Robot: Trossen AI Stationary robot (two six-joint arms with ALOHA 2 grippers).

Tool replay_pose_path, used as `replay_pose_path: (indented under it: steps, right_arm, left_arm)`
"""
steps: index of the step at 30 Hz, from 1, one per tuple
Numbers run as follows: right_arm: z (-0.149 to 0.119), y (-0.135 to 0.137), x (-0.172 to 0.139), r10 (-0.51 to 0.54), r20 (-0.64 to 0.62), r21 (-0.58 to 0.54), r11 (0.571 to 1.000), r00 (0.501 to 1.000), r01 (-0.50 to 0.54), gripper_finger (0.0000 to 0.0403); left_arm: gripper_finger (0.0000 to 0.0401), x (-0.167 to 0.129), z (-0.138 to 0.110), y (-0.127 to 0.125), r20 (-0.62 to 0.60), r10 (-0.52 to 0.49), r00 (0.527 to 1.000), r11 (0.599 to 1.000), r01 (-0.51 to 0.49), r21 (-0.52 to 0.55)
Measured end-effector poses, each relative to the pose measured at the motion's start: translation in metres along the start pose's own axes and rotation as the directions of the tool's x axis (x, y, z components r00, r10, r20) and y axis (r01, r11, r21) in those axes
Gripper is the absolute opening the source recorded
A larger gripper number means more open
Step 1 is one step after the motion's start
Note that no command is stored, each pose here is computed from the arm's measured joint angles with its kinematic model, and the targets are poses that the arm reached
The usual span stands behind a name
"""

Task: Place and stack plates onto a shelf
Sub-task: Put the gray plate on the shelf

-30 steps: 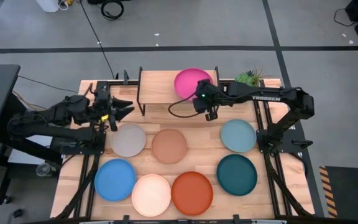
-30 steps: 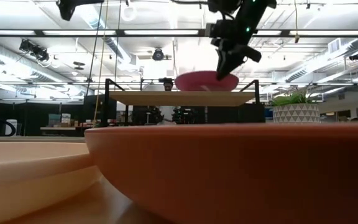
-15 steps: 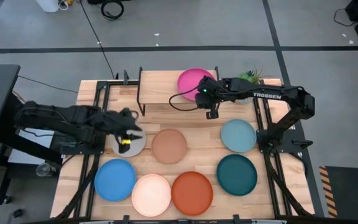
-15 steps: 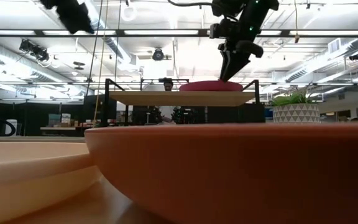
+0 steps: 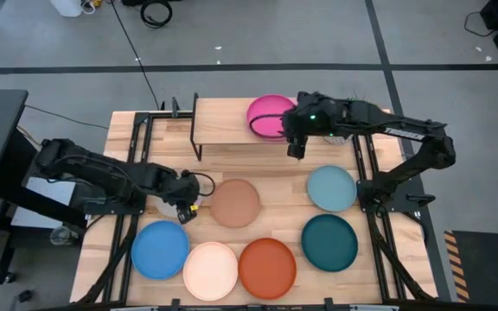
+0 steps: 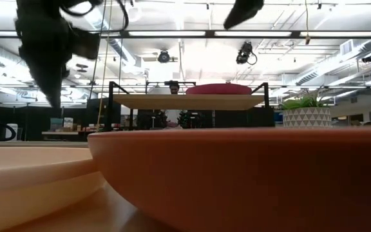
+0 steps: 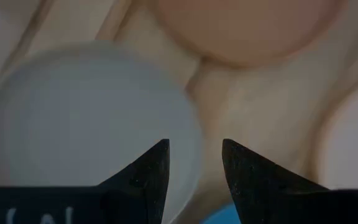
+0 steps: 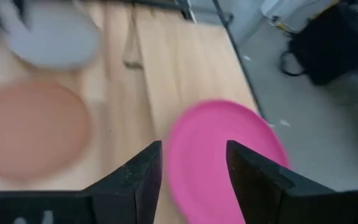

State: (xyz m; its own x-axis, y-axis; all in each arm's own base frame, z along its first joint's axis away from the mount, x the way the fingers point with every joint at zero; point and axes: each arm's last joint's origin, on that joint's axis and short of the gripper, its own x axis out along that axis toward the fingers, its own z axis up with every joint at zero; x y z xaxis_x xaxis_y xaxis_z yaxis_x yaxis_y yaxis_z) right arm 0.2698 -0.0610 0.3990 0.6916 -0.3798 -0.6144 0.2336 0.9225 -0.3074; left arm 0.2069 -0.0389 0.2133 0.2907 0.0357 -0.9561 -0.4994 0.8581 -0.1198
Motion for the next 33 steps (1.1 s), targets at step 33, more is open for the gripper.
replay_pose_path:
  steps: [33]
  right_arm:
    - [0.014,0.026,-0.023,0.206,0.178,0.133,0.964,0.962,-0.231,0.0183]
  left_arm:
    - [0.0024,0.076,0.002,-0.014,-0.235,0.097,0.967,0.988,-0.123,-0.099]
